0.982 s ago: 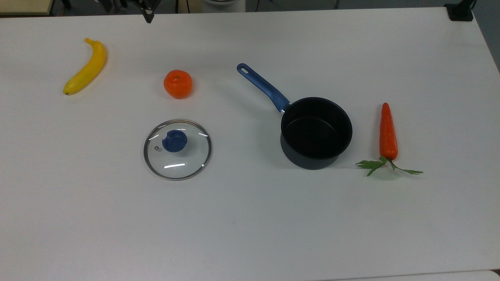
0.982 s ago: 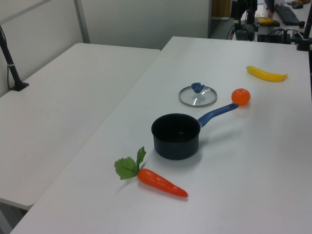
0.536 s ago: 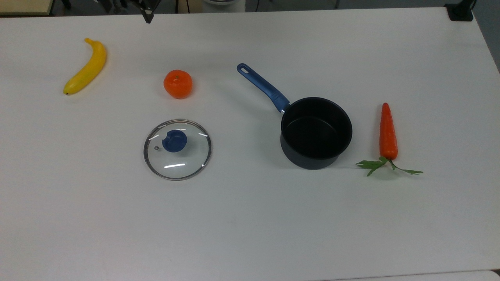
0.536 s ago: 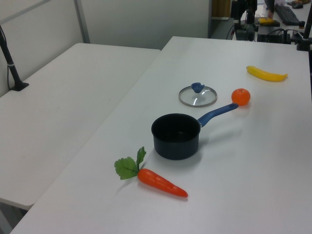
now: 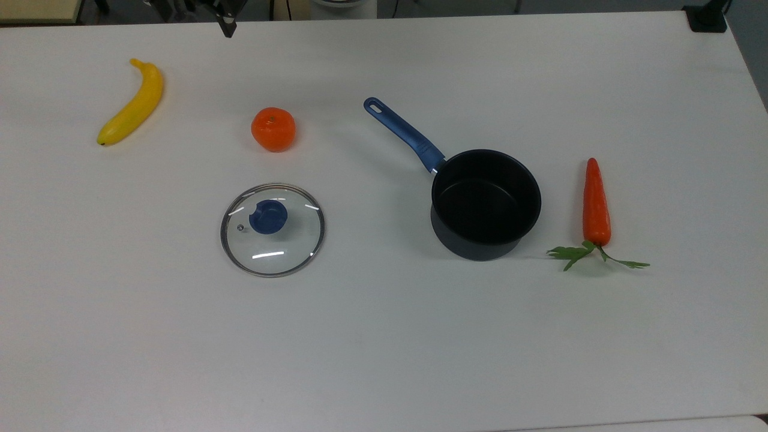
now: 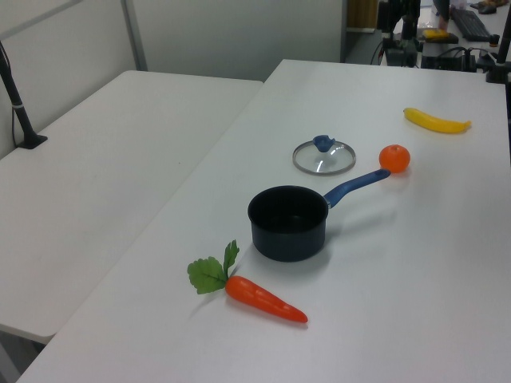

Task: Close lid
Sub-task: 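Move the open gripper toward the glass lid's blue knob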

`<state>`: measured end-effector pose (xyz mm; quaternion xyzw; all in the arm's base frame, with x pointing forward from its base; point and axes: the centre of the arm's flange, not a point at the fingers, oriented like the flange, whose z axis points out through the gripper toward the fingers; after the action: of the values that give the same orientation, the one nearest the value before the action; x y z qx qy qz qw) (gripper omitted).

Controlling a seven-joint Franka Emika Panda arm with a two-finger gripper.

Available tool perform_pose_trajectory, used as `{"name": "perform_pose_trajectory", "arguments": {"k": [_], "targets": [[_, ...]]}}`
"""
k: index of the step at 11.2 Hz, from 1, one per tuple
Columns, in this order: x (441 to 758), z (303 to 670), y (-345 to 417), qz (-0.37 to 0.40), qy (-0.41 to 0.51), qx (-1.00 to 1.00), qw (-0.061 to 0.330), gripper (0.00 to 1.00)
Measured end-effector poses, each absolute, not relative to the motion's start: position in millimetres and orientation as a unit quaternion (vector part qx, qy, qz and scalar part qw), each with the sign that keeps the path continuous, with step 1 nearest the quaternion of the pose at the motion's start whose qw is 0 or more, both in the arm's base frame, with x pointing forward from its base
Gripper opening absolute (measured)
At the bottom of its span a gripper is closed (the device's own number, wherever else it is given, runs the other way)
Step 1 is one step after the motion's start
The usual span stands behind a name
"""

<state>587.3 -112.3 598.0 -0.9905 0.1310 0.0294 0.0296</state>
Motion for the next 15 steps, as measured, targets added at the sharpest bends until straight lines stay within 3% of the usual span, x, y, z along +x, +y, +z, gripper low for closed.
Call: {"name": "perform_pose_trajectory", "arguments": {"k": [5, 8, 15], "targets": [[604, 577, -149, -0.013, 0.16, -0.987, 0.023, 1.0], [614, 537, -198, -0.018, 0.194, -0.981, 0.017, 1.0], [644, 456, -212, -0.011, 0.2, -0.98, 0.007, 1.0]]}}
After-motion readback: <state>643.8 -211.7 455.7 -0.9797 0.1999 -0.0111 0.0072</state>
